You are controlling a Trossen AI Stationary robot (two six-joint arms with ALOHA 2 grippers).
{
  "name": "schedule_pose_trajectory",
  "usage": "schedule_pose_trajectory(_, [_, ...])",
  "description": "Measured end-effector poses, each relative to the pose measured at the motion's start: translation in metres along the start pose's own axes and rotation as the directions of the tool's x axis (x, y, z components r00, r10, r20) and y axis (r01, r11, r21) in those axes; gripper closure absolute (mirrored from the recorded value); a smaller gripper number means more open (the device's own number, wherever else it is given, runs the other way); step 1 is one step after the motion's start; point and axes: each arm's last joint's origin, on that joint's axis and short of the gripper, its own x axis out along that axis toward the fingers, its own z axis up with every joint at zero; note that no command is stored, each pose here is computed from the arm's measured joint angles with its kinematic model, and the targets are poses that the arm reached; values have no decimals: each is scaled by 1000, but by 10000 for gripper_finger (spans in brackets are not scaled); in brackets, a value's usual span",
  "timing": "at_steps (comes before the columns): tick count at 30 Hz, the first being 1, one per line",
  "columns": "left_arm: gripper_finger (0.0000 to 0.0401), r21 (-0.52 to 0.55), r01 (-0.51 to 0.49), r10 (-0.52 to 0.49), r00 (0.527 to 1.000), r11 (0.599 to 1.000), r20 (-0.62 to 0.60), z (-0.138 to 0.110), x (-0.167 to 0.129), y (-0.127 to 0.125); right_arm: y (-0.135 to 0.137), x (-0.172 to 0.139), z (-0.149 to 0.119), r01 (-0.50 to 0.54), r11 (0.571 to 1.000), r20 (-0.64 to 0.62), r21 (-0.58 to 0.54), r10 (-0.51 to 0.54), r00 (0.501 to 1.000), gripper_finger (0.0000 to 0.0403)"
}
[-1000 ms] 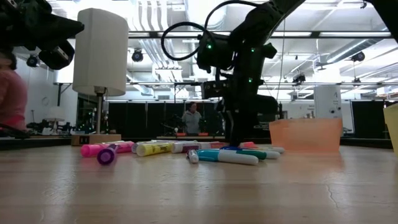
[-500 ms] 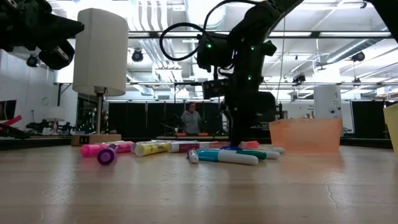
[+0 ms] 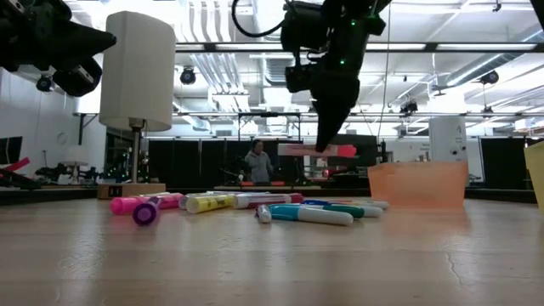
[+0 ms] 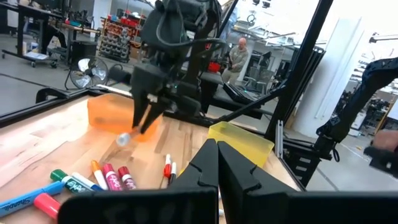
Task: Pick & Place Markers
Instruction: Put the orange eraser marker into the orange bin
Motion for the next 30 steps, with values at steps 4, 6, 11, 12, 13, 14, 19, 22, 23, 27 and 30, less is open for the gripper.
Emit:
schedule_pose_trajectory(4, [401,-5,-4,4,1000,1000,0,0,0,0,-10,-18,-8,67,995,-16,72,-66,998,357])
schedule_pose_trajectory(6, [401,-5,-6,6,1000,1000,-3,0,0,0,-16,-24,-12,100,989,-31,111,-97,995,357])
schedule_pose_trajectory(11, [401,-4,-8,8,1000,1000,-5,-1,0,0,-27,-39,-22,175,964,-46,198,-169,985,357])
schedule_pose_trajectory(12, [401,-4,-9,9,1000,1000,-6,-1,0,0,-29,-42,-25,177,960,-46,215,-171,984,357])
schedule_pose_trajectory(13, [401,-3,-9,9,1000,1000,-7,-1,0,0,-31,-43,-26,180,956,-52,230,-172,984,357])
schedule_pose_trajectory(14, [401,-3,-9,9,1000,1000,-7,-1,0,0,-32,-43,-28,181,951,-53,249,-174,983,357])
schedule_pose_trajectory(19, [401,-2,-9,9,1000,1000,-10,-1,0,0,-41,-44,-39,196,919,-76,343,-181,981,358])
schedule_pose_trajectory(22, [401,-1,-10,10,1000,1000,-12,-1,0,0,-48,-39,-48,219,894,-121,390,-186,975,358])
schedule_pose_trajectory(23, [401,-1,-10,10,1000,1000,-12,-1,0,0,-50,-38,-51,228,887,-130,401,-191,973,358])
schedule_pose_trajectory(27, [401,-1,-10,10,1000,1000,-13,-1,0,0,-59,-32,-63,266,852,-172,450,-209,963,358])
schedule_pose_trajectory(30, [401,-1,-10,10,1000,1000,-14,-2,0,0,-64,-23,-72,286,828,-216,482,-204,955,358])
